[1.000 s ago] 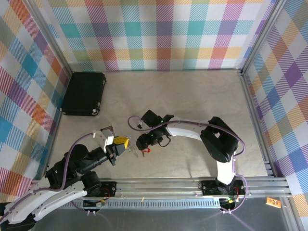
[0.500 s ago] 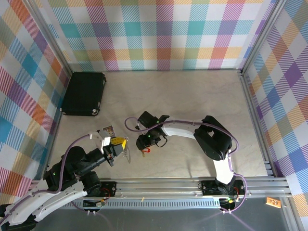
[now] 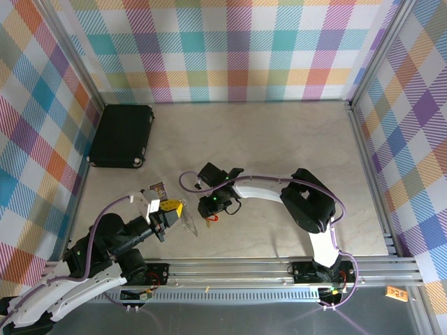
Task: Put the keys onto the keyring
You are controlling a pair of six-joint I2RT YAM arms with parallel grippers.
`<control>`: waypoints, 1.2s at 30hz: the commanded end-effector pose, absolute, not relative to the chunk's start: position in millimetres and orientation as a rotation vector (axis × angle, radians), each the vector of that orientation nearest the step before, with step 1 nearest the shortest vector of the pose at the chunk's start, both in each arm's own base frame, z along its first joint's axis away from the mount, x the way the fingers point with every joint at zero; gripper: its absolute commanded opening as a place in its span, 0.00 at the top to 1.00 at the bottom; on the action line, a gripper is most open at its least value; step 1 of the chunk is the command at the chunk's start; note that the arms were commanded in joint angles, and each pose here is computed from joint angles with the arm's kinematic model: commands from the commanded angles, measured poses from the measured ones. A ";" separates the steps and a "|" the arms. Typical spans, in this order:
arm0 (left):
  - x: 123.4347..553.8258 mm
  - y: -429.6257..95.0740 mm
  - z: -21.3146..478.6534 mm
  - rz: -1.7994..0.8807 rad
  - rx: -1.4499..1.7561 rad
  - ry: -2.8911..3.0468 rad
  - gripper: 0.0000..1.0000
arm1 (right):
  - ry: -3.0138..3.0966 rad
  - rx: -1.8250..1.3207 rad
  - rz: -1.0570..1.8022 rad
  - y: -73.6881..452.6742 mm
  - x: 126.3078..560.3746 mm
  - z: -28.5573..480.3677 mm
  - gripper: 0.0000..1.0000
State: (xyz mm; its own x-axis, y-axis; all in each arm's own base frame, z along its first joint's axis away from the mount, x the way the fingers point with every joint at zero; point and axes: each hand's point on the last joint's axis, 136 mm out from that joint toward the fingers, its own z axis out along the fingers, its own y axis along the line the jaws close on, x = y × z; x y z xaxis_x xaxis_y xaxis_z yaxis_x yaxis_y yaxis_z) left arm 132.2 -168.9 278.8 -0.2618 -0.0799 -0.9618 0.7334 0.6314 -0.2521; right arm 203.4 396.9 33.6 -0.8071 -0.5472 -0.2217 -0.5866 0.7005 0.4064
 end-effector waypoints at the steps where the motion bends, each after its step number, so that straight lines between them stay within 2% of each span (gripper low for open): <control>1: 129.2 -168.5 283.9 -0.880 0.536 1.643 1.00 | 2.837 -0.934 0.702 401.5 203.6 31.3 0.68; 17: 129.7 -167.6 284.2 -0.879 0.530 1.638 1.00 | 2.824 -0.928 0.663 397.8 206.7 30.5 0.81; 36: 129.4 -167.8 284.0 -0.881 0.531 1.637 1.00 | 2.782 -0.890 0.611 378.1 206.3 43.0 0.92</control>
